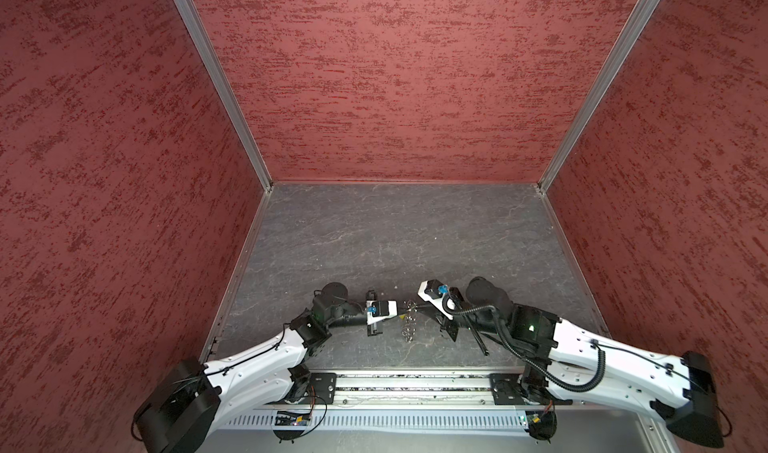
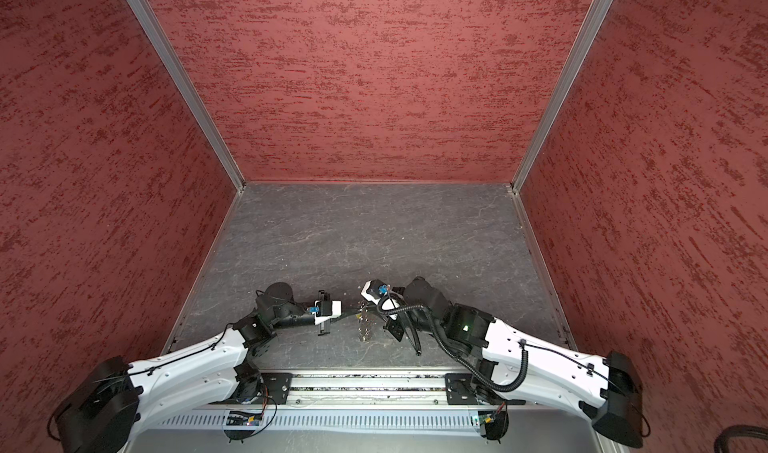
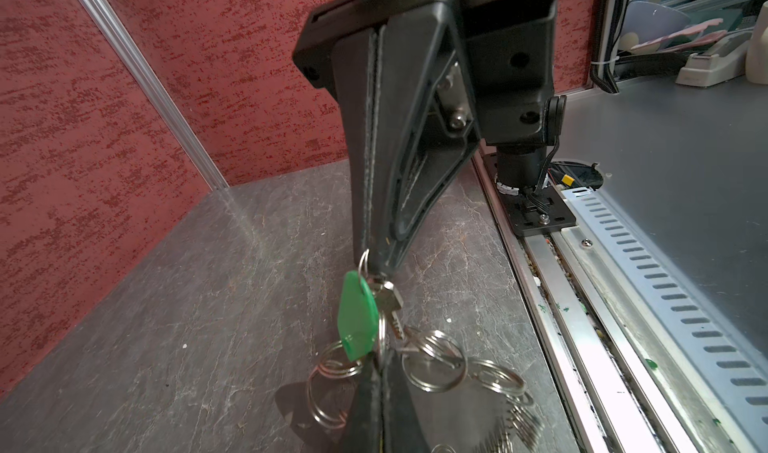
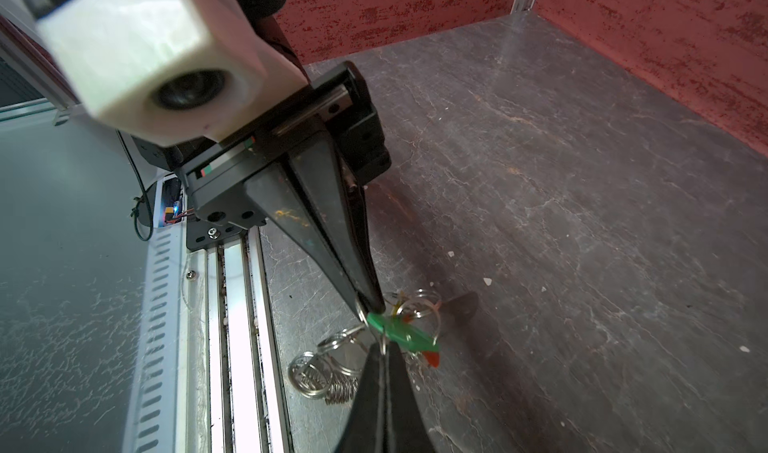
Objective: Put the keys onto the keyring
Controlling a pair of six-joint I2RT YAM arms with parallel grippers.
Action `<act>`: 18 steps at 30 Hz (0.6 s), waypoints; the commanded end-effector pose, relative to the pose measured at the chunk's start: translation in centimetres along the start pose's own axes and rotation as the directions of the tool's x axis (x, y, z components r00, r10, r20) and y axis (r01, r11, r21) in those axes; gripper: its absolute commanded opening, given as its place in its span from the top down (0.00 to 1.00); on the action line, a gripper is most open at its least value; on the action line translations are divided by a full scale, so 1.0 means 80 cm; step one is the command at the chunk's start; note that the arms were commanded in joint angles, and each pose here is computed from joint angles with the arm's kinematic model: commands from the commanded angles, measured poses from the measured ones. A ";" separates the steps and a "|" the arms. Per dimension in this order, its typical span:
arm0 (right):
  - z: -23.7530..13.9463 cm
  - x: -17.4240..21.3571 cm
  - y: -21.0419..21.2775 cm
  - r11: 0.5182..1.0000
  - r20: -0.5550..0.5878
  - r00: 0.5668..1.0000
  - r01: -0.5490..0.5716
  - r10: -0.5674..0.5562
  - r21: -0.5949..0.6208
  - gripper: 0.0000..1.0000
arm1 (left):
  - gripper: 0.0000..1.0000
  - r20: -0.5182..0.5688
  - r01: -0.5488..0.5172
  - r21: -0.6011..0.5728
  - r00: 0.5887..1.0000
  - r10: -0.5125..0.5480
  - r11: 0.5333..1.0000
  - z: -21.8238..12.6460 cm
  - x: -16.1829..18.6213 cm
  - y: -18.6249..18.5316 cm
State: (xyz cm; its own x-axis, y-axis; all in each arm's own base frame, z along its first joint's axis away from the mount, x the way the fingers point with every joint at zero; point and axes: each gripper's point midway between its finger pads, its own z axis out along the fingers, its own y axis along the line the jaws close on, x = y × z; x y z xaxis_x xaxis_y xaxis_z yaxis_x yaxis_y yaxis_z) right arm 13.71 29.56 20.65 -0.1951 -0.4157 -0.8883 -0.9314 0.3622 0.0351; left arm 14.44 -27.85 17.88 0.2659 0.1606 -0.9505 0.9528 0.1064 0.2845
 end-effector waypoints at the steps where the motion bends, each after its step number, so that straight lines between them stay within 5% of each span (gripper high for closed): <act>1: -0.003 0.008 -0.001 1.000 -0.033 0.999 -0.017 0.017 0.003 1.00 | 1.00 0.080 -0.046 -0.043 0.996 0.049 0.998 -0.008 -0.021 0.011; 10: -0.034 -0.005 -0.036 0.985 -0.017 1.000 -0.010 0.013 0.171 1.00 | 1.00 0.127 -0.073 -0.050 0.989 0.079 0.996 -0.021 -0.033 0.007; 18: -0.017 -0.013 0.018 0.996 0.019 1.000 0.027 -0.025 -0.085 1.00 | 1.00 0.136 -0.073 -0.013 0.988 0.074 0.997 -0.020 -0.034 0.000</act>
State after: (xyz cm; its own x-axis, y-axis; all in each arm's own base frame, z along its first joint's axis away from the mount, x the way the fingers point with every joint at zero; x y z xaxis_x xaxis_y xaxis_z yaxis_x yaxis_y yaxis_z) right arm 13.50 28.06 20.85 -0.2057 -0.4437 -0.8723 -0.9246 0.3801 0.0247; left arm 13.84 -26.72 19.73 0.3334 0.0709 -0.9401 0.9330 0.1183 0.3398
